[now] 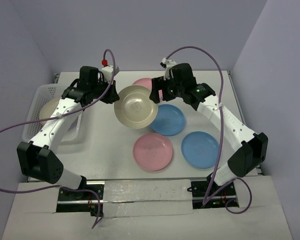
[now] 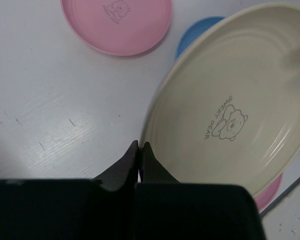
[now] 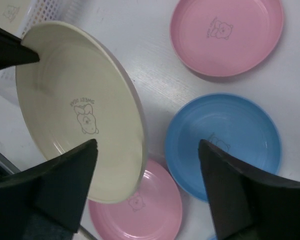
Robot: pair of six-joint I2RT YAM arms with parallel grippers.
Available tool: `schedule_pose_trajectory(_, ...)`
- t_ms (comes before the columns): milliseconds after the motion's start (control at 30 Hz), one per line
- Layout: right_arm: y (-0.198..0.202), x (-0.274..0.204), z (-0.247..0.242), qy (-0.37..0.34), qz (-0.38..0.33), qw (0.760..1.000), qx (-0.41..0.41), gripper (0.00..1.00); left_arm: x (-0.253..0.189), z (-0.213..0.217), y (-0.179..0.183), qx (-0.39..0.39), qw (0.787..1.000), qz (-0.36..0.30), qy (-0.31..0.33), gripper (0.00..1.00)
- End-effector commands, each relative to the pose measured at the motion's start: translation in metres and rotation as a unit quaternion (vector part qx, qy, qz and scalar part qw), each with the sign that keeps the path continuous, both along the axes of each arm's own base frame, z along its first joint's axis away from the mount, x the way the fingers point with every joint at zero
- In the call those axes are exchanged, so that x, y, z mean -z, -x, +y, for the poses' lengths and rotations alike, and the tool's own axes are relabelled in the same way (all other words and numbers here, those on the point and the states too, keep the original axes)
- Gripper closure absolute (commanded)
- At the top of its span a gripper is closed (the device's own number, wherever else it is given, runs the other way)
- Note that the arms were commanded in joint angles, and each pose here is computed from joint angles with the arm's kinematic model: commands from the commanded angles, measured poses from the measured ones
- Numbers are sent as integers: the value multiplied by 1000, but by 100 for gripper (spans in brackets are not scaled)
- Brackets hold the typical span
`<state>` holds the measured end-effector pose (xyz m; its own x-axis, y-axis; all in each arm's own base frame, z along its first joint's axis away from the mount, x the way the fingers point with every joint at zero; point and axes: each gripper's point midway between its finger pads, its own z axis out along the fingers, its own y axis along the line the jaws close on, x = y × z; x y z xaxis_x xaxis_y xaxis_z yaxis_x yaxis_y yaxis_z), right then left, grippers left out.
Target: Place the plates into the plastic bin on the countertop
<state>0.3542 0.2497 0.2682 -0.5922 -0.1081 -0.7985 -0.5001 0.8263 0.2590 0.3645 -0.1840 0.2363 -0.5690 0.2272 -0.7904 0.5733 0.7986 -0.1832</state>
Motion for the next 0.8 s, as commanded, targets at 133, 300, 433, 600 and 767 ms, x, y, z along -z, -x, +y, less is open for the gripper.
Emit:
schedule_pose_trajectory(133, -2, -16, -3, -11, -15, 1000, 12, 0, -35, 91, -13, -107, 993, -12, 48, 100)
schedule_pose_trajectory(300, -6, -9, -10, -12, -5, 1000, 19, 0, -25, 227, -12, -258, 966, -9, -1, 100)
schedule_pose_trajectory(433, -10, -1, -16, -11, 8, 1000, 22, 0, -1, 312, 5, -351, 935, 30, -38, 100)
schedule_pose_trajectory(600, -8, 12, -19, -5, 21, 1000, 12, 0, 31, 364, 10, -407, 909, 69, -61, 100)
schedule_pose_trajectory(767, -3, 26, -20, 3, 34, 999, 1, 0, 63, 387, 5, -440, 889, 97, -77, 100)
